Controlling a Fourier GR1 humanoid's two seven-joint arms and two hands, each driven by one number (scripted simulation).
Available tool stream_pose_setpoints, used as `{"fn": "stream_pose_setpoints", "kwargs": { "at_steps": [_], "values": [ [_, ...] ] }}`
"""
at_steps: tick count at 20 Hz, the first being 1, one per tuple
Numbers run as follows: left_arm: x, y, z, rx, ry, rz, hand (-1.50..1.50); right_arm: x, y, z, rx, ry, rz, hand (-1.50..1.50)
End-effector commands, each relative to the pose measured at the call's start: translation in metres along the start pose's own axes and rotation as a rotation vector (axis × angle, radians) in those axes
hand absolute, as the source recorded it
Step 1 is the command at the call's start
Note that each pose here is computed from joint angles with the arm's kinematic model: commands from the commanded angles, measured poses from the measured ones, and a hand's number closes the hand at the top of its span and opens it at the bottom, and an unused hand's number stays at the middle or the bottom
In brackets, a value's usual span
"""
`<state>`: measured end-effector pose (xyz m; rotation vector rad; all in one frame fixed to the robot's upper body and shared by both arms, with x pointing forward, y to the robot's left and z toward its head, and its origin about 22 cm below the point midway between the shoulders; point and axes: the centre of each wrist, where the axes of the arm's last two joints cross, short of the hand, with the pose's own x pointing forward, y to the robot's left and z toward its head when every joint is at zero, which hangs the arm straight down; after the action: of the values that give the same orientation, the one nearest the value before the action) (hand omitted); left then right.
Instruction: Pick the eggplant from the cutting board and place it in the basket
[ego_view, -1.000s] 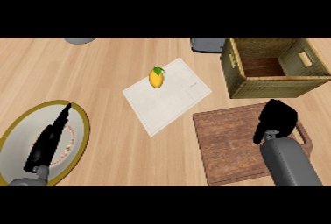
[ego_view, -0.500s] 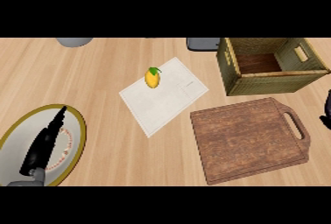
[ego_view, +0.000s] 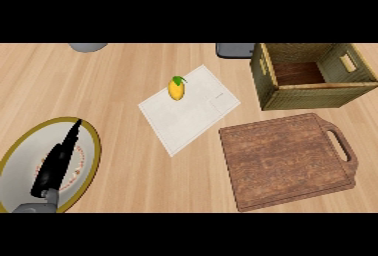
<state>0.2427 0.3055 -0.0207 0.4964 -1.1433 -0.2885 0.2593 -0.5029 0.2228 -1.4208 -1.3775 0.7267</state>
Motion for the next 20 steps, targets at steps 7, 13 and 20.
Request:
{"fn": "stream_pose_setpoints", "kwargs": {
  "at_steps": [7, 13, 20],
  "values": [
    [-0.007, 0.013, 0.013, -0.003, 0.000, 0.003, 0.00, 0.021, -0.121, -0.013, -0.011, -0.103, -0.200, 1.50],
    [0.012, 0.013, -0.009, -0.005, -0.011, 0.002, 0.00, 0.038, -0.133, -0.021, 0.037, -0.095, -0.297, 1.50],
    [0.002, 0.000, -0.009, -0.050, -0.019, -0.015, 0.00, 0.083, -0.127, -0.055, 0.113, -0.105, -0.334, 1.50]
  ]
}}
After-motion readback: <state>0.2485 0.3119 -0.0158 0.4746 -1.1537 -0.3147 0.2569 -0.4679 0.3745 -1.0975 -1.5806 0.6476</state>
